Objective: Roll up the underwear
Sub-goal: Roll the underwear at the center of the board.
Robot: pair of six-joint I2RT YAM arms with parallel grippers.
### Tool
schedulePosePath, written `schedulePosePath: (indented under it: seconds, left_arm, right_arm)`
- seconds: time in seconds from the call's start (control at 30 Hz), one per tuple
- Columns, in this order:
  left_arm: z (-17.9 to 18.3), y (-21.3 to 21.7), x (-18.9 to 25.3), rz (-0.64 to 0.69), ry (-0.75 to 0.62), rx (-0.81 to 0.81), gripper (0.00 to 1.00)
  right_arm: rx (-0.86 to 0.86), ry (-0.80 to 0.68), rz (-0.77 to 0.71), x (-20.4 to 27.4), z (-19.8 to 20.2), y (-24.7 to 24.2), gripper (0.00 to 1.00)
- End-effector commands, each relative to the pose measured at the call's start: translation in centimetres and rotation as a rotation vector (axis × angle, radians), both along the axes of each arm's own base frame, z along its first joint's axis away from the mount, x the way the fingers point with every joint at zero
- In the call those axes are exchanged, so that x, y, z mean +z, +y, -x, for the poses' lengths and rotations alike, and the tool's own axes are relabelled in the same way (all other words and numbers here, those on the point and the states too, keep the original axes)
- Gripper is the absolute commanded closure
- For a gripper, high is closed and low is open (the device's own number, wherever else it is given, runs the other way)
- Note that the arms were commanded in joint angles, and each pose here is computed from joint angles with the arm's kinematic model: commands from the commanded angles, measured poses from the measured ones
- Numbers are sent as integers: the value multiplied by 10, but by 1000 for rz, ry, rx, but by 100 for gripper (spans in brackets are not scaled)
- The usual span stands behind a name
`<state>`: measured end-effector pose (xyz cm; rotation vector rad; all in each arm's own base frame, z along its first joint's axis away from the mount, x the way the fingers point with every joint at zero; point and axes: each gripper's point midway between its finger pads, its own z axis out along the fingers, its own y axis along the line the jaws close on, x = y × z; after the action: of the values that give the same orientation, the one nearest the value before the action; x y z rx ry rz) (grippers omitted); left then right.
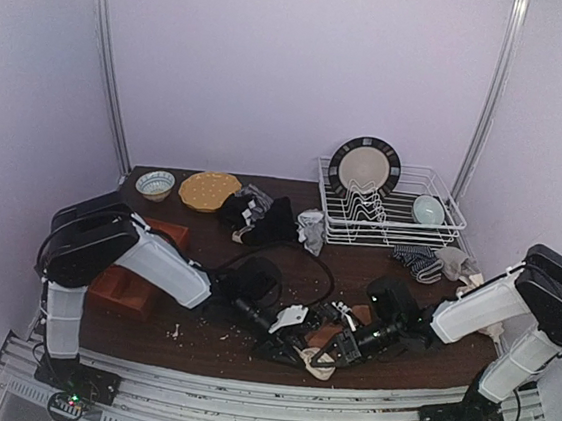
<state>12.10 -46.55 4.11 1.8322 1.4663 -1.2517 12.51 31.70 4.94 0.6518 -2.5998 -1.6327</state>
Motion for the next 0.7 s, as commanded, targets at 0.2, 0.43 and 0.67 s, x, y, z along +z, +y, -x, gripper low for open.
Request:
schedulePosePath:
  seconds: [0.2, 0.43, 0.67]
  left_arm:
    - [7, -6, 3, 2, 56, -47, 100]
    - [18, 4, -5, -78, 188, -29, 100]
    - [29, 8, 1, -159, 326, -57, 100]
  right_arm:
    - [-7, -67, 93, -6, 2, -4, 69]
    - [-104, -184, 152, 13, -8, -14, 43]
    - [-176, -437, 302, 32, -7, -37, 34]
